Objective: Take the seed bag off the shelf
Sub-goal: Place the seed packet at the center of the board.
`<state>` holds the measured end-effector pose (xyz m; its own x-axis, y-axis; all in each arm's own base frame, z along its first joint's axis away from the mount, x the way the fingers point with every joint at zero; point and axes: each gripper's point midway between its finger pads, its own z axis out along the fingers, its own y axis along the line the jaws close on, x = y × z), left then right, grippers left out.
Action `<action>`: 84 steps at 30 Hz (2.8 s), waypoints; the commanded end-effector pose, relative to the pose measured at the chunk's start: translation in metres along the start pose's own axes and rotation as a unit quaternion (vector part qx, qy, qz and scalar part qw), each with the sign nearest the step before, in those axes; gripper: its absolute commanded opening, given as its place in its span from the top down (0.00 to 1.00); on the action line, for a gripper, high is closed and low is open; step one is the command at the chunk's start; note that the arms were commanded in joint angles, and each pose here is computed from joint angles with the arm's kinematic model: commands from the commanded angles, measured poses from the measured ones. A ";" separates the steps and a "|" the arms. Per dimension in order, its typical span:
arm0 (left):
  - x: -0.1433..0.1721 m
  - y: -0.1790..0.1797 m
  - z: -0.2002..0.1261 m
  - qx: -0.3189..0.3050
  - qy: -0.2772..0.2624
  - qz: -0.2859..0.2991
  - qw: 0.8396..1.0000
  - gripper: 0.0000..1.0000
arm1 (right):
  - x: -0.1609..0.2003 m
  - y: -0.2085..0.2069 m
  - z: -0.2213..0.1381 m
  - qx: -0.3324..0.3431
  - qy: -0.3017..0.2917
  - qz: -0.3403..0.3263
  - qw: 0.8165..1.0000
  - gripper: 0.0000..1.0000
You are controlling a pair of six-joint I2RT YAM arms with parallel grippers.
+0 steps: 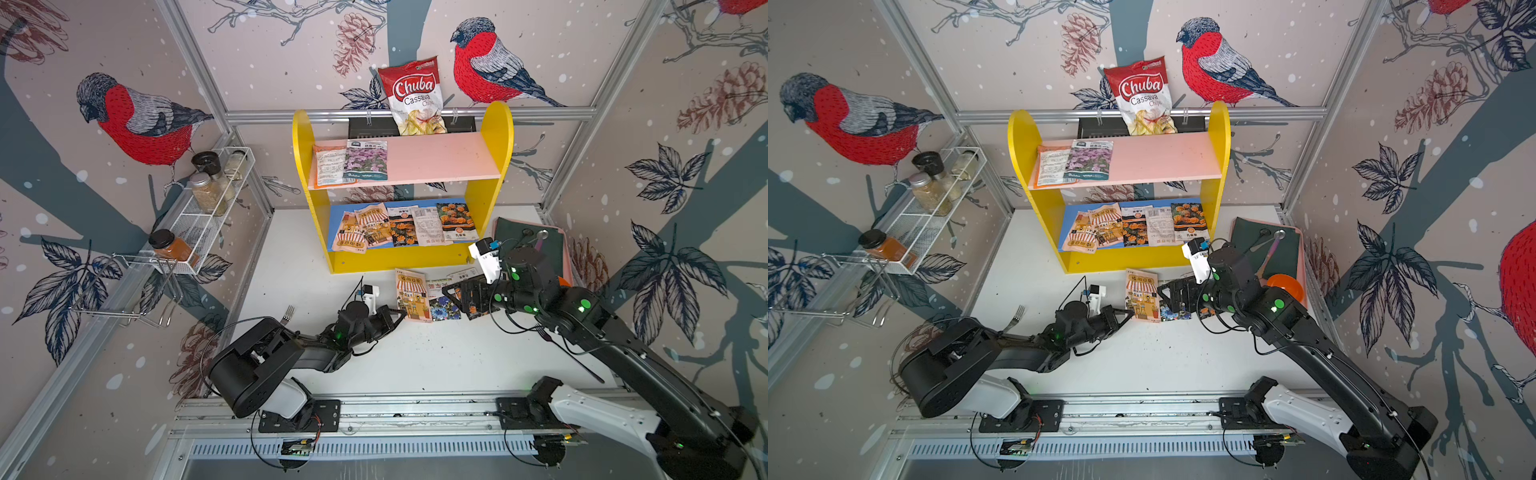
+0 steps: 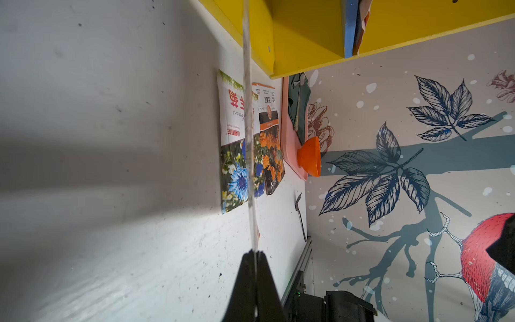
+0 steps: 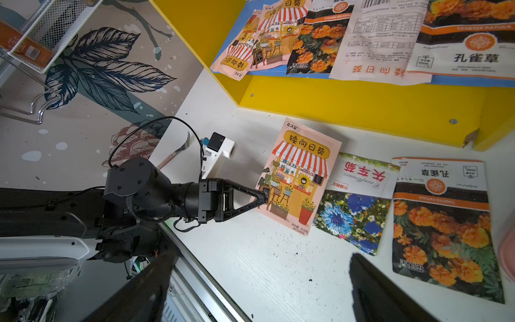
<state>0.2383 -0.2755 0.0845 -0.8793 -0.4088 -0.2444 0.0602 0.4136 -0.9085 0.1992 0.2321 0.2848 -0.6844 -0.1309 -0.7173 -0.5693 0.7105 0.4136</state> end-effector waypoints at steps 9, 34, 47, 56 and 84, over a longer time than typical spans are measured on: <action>0.000 0.024 0.011 -0.072 0.009 0.022 0.997 1.00 | 0.002 -0.001 0.001 0.004 -0.002 -0.005 1.000 0.00; -0.003 0.039 0.013 -0.200 0.040 0.060 0.977 0.57 | 0.004 -0.001 0.000 0.004 -0.006 -0.006 1.000 0.00; -0.001 0.030 0.014 -0.277 0.087 0.127 0.949 0.04 | 0.004 0.000 0.000 0.005 -0.008 -0.004 1.000 0.00; -0.019 -0.009 0.002 -0.263 0.062 0.167 0.948 0.04 | 0.001 0.001 -0.002 0.001 -0.020 0.006 1.000 0.00; -0.166 -0.267 -0.165 -0.065 -0.244 0.306 0.918 0.04 | -0.172 0.062 -0.016 -0.071 -0.245 0.047 0.966 0.00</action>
<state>0.2834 -0.1955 0.4154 -0.4179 -0.4038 -0.8138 0.4221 0.7069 -0.5675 0.2684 0.2840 0.4206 -0.5082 0.2616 -0.8206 -0.5717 0.6101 0.5486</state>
